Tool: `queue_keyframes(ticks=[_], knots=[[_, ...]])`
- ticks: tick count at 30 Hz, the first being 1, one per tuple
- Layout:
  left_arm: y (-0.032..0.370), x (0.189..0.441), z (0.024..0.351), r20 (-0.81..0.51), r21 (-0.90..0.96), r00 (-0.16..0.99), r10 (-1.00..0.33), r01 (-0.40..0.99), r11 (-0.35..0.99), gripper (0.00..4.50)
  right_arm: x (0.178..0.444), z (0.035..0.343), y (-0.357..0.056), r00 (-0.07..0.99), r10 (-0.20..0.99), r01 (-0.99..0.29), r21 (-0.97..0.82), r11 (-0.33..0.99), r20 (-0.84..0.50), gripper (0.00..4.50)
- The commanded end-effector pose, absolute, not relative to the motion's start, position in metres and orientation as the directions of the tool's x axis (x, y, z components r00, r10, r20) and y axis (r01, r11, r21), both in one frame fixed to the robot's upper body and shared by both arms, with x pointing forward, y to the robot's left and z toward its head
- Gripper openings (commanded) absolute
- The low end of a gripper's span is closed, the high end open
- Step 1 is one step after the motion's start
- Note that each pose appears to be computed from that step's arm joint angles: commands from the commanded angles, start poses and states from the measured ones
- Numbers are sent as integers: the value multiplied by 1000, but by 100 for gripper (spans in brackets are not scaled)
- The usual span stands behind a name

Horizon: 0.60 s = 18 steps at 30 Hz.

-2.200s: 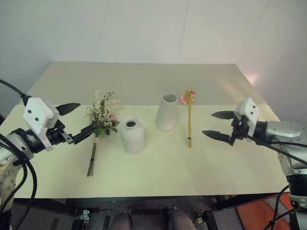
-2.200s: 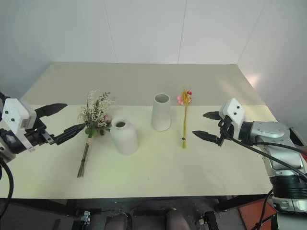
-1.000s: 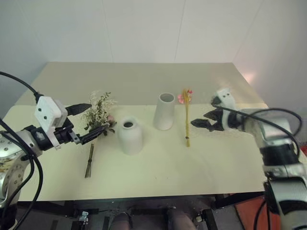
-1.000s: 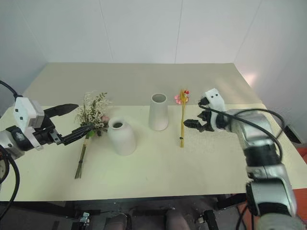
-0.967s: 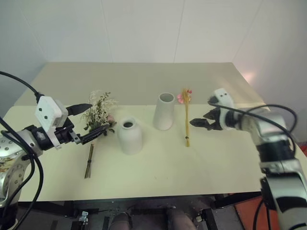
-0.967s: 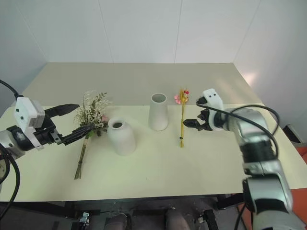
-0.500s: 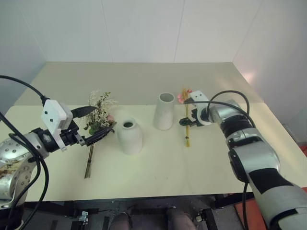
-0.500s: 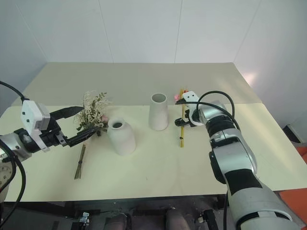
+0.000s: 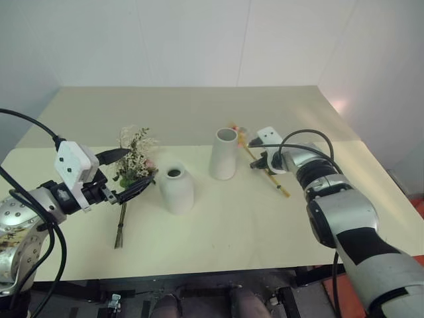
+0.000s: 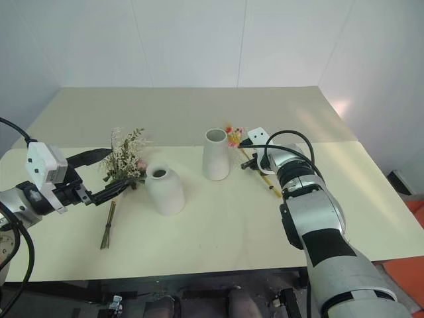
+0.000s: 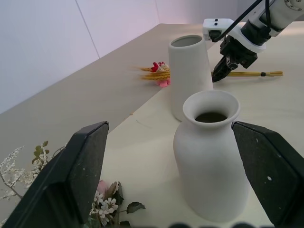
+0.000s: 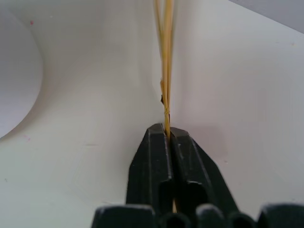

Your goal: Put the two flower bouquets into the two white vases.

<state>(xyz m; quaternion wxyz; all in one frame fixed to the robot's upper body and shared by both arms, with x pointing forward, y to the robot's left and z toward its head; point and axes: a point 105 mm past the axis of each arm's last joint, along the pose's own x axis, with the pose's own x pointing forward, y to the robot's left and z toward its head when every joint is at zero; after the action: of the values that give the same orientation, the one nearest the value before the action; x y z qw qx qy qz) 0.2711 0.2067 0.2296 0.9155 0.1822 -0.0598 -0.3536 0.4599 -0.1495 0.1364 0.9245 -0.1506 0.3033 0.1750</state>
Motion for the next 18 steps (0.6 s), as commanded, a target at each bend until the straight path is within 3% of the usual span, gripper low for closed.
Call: queue_keyframes(ticks=[1,3,7,10,13,18], knots=[[206,272,245,25,410,732,-681,614,674,450,474,166,-162,862,145,-271,-201,941,-485,2],[204,275,250,38,403,724,-689,620,673,450,481,186,-170,923,103,-180,-178,968,-372,2],[203,281,258,56,385,706,-706,637,668,450,488,247,-173,996,89,-88,59,994,-25,2],[206,286,261,53,365,705,-708,646,671,450,479,284,-155,972,145,-152,27,988,183,2],[205,289,265,56,327,696,-716,665,671,450,464,318,-134,904,219,-282,128,951,368,2],[204,293,268,25,272,702,-711,680,681,450,439,338,-93,788,348,-450,88,889,508,2]])
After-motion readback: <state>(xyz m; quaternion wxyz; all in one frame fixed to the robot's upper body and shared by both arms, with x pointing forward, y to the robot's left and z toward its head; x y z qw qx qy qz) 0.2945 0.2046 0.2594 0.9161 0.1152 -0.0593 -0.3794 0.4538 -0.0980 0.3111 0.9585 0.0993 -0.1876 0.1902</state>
